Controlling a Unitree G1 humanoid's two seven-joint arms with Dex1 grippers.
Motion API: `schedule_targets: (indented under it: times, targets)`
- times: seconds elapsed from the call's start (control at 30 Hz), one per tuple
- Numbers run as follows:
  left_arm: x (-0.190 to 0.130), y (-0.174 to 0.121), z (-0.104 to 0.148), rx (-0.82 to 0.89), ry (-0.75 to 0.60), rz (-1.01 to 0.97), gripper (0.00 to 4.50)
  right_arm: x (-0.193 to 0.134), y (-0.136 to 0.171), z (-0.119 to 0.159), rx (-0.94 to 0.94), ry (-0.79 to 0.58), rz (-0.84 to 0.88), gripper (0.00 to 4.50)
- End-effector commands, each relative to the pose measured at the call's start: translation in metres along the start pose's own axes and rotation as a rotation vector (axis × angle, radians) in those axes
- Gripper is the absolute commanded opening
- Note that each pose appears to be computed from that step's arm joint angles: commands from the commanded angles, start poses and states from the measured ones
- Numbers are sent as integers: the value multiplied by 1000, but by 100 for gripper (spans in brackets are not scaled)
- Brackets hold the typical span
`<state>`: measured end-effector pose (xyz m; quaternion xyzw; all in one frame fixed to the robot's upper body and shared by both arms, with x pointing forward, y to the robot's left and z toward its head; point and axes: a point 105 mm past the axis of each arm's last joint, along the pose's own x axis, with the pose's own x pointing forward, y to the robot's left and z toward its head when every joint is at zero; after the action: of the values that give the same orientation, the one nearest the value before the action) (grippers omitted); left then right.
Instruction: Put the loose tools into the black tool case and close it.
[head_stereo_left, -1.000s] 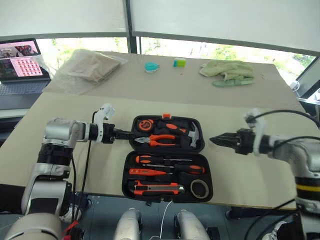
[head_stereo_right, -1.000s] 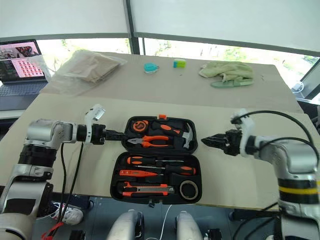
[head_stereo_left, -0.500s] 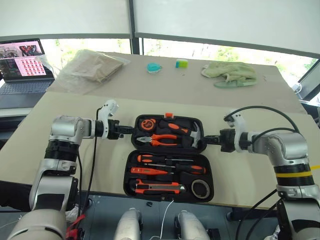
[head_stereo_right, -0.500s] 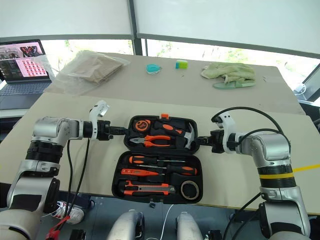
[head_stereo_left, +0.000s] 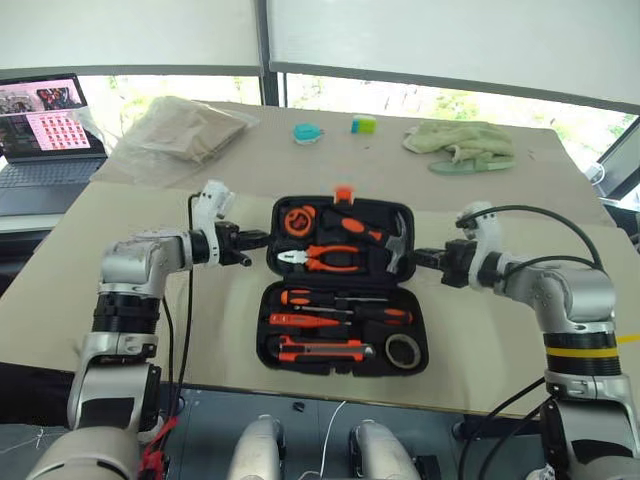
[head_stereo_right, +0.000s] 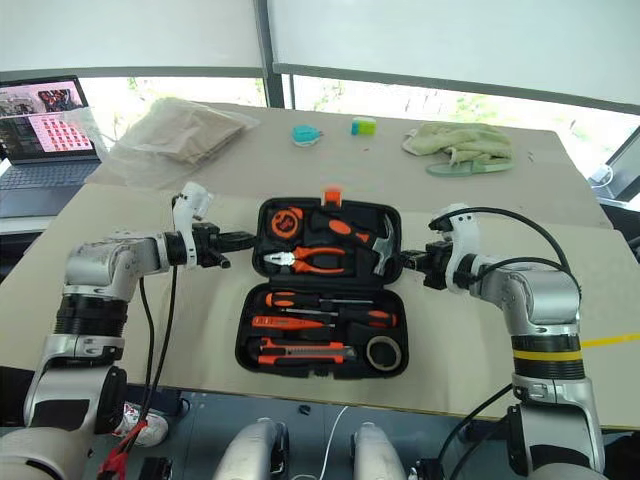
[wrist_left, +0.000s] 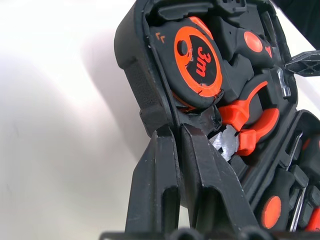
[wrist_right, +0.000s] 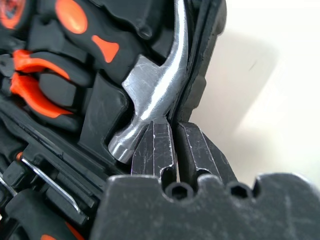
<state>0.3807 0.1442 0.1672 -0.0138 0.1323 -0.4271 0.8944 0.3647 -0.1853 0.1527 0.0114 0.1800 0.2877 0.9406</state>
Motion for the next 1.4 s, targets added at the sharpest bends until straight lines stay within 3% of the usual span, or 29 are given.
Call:
schedule_targets:
  times: [0.03,0.23,0.43,0.67,0.73,0.9,1.03,1.13,1.27,1.4]
  targets:
    - [10,-31,41,339,-189,-42,3,-8,15,46,-211,-234,-14,0]
    - [4,-12,29,575,-274,228,3,-20,16,38,-564,-380,-157,0]
    - [-19,-3,3,734,-310,410,3,-33,23,-3,-758,-403,-190,0]
    - [-44,6,-31,705,-249,509,3,-48,39,-29,-1011,-409,-156,0]
    - [-58,7,-42,674,-220,532,0,-58,41,-37,-1030,-391,-141,78]
    - [-98,9,-51,609,-164,579,156,-91,41,-41,-979,-331,-125,232]
    - [-121,18,-58,570,-73,579,300,-118,52,-54,-790,-221,-7,373]
    - [-124,33,-61,494,19,499,390,-132,69,-81,-633,-65,166,373]
    - [-101,49,-55,450,87,373,394,-128,86,-89,-553,-24,283,259]
    - [-68,58,-39,520,102,260,271,-116,106,-93,-514,-1,397,122]
